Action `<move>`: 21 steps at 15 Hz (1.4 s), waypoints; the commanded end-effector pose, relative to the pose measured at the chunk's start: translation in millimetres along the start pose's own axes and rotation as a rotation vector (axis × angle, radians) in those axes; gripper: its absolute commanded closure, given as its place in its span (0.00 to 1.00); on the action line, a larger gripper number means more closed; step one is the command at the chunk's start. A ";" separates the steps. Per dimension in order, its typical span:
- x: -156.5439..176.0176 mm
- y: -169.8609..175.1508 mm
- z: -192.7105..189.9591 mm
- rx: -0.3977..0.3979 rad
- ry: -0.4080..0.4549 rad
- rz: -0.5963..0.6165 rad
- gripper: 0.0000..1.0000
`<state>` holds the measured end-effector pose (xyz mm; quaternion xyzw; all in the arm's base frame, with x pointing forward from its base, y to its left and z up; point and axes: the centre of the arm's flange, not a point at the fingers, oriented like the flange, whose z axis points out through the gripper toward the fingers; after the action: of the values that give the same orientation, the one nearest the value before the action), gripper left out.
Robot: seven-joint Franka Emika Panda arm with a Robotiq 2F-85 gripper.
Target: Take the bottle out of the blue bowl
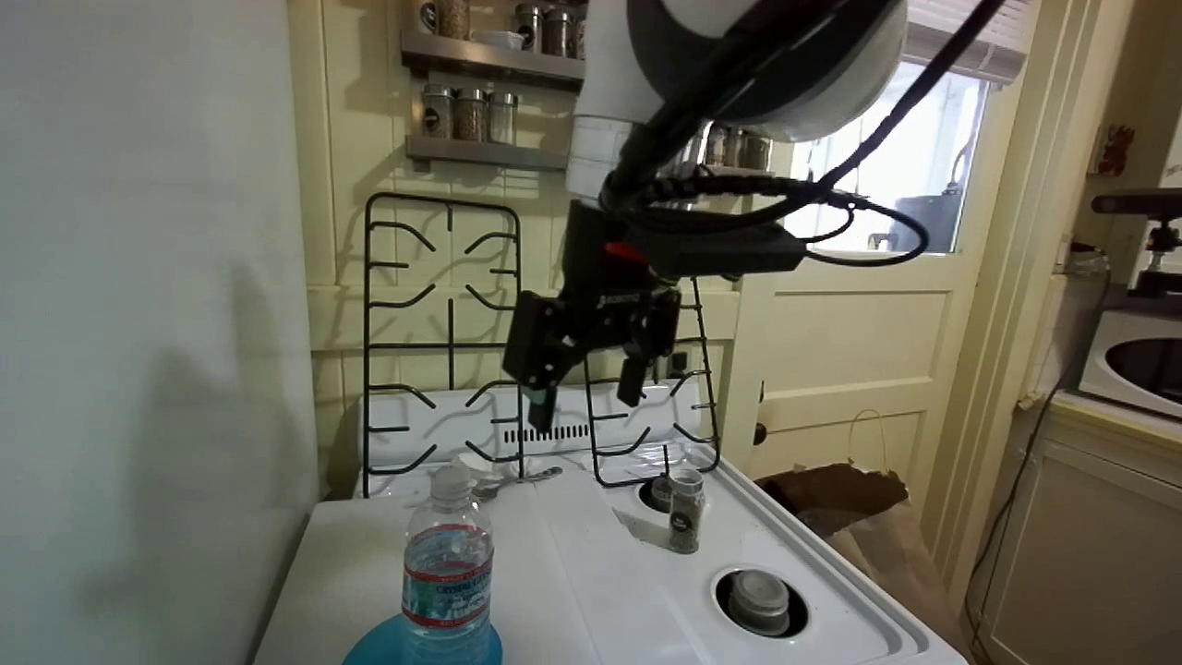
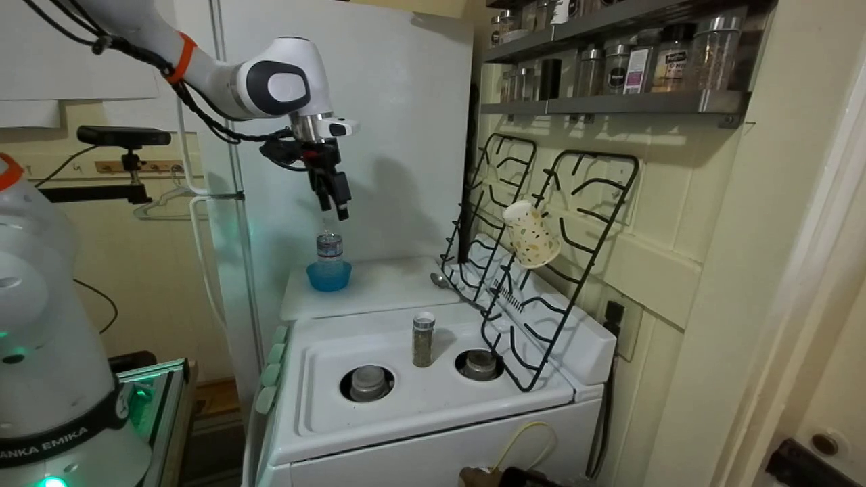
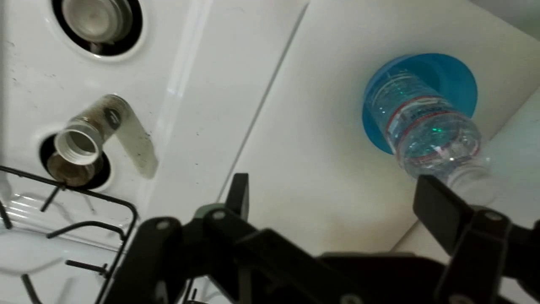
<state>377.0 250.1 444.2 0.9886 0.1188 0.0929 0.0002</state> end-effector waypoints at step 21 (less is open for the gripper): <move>42.7 -90.5 40.6 0.117 -0.145 -0.452 0.17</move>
<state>399.2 344.9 412.9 0.9399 0.3385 0.0185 -0.0414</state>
